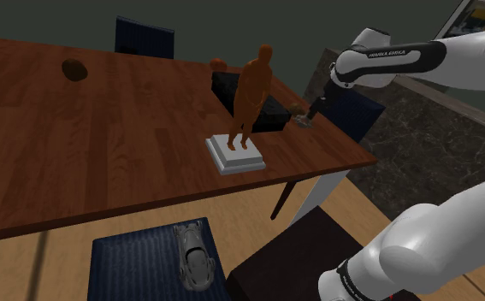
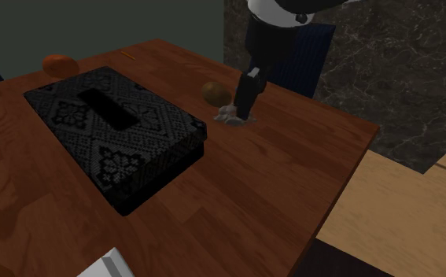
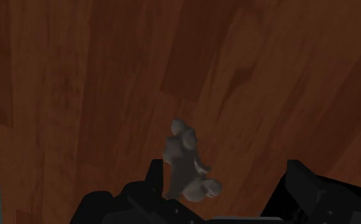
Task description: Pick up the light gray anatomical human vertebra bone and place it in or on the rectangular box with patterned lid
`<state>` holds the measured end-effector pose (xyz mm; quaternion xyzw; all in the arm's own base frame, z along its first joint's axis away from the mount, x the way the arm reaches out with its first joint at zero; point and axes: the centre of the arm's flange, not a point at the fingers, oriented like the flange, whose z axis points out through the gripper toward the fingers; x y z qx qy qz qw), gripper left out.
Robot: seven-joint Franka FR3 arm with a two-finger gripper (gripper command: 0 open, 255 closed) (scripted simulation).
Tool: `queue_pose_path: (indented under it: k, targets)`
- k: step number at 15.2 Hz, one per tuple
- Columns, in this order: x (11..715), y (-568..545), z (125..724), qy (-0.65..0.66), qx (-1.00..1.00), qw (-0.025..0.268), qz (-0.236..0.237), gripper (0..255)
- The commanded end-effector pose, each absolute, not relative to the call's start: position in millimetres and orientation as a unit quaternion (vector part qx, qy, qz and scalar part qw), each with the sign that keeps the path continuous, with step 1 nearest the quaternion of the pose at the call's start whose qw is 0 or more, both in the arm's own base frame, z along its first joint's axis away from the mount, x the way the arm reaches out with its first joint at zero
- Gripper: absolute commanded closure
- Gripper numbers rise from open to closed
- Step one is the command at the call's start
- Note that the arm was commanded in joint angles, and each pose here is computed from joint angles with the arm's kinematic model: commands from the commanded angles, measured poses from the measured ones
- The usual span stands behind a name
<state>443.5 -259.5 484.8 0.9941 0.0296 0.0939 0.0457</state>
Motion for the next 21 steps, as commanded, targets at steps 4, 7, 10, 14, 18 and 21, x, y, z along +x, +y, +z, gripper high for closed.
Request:
queue_pose_path:
  k: [4,7,10,14,18,21]
  targets:
    - [464.5,-295.1,463.9,0.044,0.993,0.044,0.099,0]
    - [467.7,-296.4,448.5,0.044,0.993,0.044,0.099,0]
    - [471.5,-297.8,430.0,0.044,0.993,0.044,0.099,0]
    - [471.5,-297.8,430.0,0.044,0.993,0.044,0.099,0]
    - [471.5,-297.8,430.0,0.044,0.993,0.044,0.099,0]
    - [471.5,-297.8,430.0,0.044,0.993,0.044,0.099,255]
